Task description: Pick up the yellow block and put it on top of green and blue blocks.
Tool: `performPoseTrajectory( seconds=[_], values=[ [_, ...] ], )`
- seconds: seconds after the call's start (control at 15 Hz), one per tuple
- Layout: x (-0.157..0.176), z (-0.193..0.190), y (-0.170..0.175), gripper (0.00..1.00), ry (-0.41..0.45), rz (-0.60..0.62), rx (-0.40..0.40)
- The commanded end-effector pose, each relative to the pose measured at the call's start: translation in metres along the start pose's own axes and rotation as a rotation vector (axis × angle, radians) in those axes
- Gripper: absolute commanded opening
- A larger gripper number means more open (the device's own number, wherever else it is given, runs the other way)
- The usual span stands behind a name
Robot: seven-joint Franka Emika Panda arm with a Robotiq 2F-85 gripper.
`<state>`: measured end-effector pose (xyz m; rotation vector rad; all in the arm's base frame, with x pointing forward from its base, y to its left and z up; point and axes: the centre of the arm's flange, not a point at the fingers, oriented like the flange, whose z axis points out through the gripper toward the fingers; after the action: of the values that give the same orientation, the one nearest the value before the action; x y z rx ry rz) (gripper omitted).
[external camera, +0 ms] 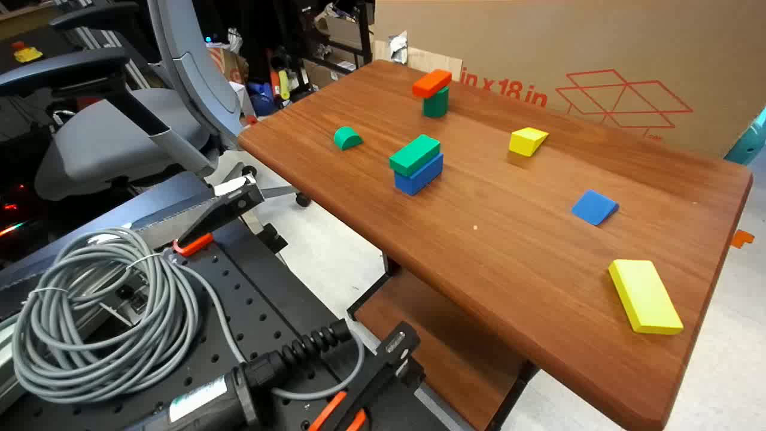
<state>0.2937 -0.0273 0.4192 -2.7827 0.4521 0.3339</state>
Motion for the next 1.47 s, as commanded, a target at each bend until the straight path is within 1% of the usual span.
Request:
performPoseTrajectory(
  seconds=[0.0,0.93,1.07,1.2,1.4],
  values=[
    [0.0,0.0,0.0,1.0,0.001,0.0,0.0],
    [0.0,0.0,0.0,1.0,0.001,0.0,0.0],
    [0.007,0.007,-0.007,1.0,0.01,-0.004,-0.01],
    [0.023,0.01,-0.012,1.0,0.046,0.008,0.018],
    [0.051,0.011,-0.019,1.0,0.106,0.026,0.027]
  ],
)
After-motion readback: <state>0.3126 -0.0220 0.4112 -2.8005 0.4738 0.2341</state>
